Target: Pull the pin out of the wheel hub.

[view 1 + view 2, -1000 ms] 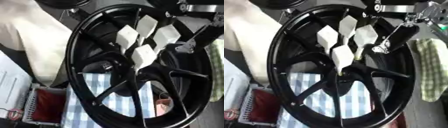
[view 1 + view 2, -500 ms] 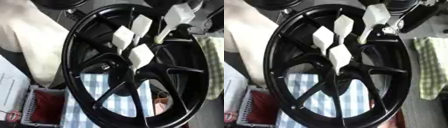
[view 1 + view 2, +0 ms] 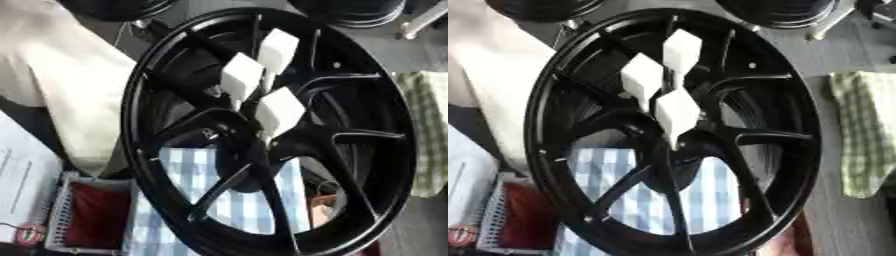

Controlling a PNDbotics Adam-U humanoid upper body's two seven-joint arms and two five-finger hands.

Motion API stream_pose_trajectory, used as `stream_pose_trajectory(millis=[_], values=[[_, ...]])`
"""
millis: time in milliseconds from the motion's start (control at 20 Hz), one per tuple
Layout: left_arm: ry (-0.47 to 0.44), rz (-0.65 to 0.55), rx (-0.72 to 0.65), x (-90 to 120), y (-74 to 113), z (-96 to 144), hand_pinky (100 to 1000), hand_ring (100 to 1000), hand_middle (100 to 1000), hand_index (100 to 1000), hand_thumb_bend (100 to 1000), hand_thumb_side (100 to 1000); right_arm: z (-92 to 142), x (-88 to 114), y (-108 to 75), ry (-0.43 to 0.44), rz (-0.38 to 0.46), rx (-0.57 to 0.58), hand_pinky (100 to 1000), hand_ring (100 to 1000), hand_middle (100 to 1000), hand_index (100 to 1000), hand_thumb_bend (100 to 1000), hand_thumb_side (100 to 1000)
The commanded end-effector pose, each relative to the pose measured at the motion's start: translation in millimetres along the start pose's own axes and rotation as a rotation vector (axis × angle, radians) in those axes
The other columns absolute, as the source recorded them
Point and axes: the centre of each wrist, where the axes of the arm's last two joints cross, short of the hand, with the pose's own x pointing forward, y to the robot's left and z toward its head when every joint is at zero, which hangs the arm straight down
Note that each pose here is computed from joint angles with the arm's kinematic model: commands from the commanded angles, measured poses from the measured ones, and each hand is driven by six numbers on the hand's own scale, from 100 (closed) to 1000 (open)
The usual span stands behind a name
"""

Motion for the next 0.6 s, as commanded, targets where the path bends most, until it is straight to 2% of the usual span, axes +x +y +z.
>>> stream_pose_trajectory(millis=[50, 200, 400, 450, 500, 550, 600], values=[[-0.029, -0.008, 0.007, 7.0, 3.3, -3.5, 772, 772, 724, 793, 398, 744, 12.6, -18.9, -26.1, 0.098, 0.052, -0.116, 762, 640, 517, 598, 142, 100], [-0.031, -0.009, 0.011, 7.2, 4.2, -3.5, 772, 772, 724, 793, 398, 744, 20.3, -45.5, -25.2, 0.203, 0.072, -0.156, 764, 651, 529, 610, 163, 100], [-0.032, -0.011, 0.014, 7.5, 4.8, -3.6, 772, 772, 725, 793, 397, 744, 31.5, -80.0, -20.6, 0.336, 0.086, -0.181, 787, 701, 590, 667, 279, 128], [-0.033, -0.012, 0.014, 7.7, 4.9, -3.8, 773, 773, 725, 794, 408, 736, 34.1, -86.4, -20.0, 0.36, 0.09, -0.182, 809, 760, 672, 730, 328, 100], [-0.034, -0.012, 0.013, 7.9, 4.8, -3.9, 773, 773, 725, 794, 396, 744, 36.5, -91.6, -19.7, 0.381, 0.095, -0.185, 812, 766, 685, 737, 373, 147], [-0.035, -0.012, 0.011, 8.2, 4.6, -4.0, 773, 773, 725, 794, 396, 744, 38.7, -96.2, -19.4, 0.402, 0.101, -0.187, 833, 817, 779, 794, 458, 195], [-0.036, -0.012, 0.01, 8.3, 4.4, -4.2, 773, 773, 725, 794, 396, 744, 40.6, -100.4, -19.0, 0.424, 0.106, -0.186, 846, 852, 834, 818, 495, 225]])
